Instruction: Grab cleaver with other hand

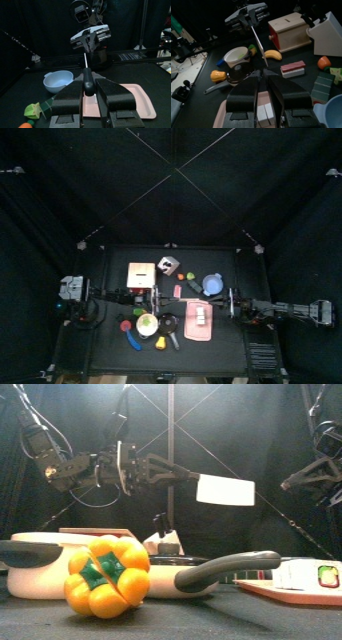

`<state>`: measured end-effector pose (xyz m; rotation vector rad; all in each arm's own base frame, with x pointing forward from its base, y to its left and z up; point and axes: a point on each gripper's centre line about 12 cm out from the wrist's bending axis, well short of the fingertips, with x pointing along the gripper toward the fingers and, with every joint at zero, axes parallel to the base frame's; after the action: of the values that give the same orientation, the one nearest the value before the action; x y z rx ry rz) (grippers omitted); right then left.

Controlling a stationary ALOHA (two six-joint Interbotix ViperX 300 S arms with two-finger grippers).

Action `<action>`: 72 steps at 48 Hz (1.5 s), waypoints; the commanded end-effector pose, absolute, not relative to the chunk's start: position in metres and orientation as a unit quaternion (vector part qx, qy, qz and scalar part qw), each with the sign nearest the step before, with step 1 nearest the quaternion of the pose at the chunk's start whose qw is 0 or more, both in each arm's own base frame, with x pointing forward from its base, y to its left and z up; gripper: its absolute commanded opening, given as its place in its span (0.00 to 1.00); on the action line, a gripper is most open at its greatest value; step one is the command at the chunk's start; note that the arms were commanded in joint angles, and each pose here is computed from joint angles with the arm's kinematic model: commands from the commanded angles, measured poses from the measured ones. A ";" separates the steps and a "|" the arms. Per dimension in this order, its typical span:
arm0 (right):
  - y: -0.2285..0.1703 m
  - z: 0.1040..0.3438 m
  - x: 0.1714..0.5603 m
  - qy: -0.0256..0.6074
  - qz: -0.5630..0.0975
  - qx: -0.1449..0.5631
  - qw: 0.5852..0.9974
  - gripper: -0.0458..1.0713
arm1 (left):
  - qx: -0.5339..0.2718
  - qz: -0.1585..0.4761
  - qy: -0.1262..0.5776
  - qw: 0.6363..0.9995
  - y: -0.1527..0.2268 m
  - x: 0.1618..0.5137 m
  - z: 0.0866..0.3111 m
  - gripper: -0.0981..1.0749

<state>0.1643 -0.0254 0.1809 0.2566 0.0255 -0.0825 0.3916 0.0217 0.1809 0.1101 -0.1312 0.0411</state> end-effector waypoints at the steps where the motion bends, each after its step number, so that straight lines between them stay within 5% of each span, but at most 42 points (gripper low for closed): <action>1: -0.028 0.181 0.172 0.021 -0.044 0.129 0.990 0.57 | 0.042 0.023 -0.085 0.995 0.021 0.400 0.189 0.52; 15: -0.032 0.194 0.200 0.086 -0.023 0.055 0.994 0.75 | -0.008 0.015 -0.078 0.997 0.023 0.404 0.179 0.52; 26: -0.038 0.192 0.206 0.191 -0.078 0.057 0.977 0.77 | -0.007 0.013 -0.075 0.997 0.022 0.404 0.178 0.52; 42: -0.015 0.186 0.175 0.071 -0.011 0.085 0.994 0.77 | -0.005 0.007 -0.076 0.997 0.022 0.412 0.168 0.52; 72: -0.030 0.180 0.176 0.048 -0.035 0.077 0.995 0.76 | 0.000 -0.006 -0.125 0.992 0.021 0.437 0.159 0.52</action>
<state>0.1681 -0.0271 0.1743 0.1546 0.0994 -0.0726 0.4300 0.0204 0.1471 -0.0053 -0.2039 -0.0118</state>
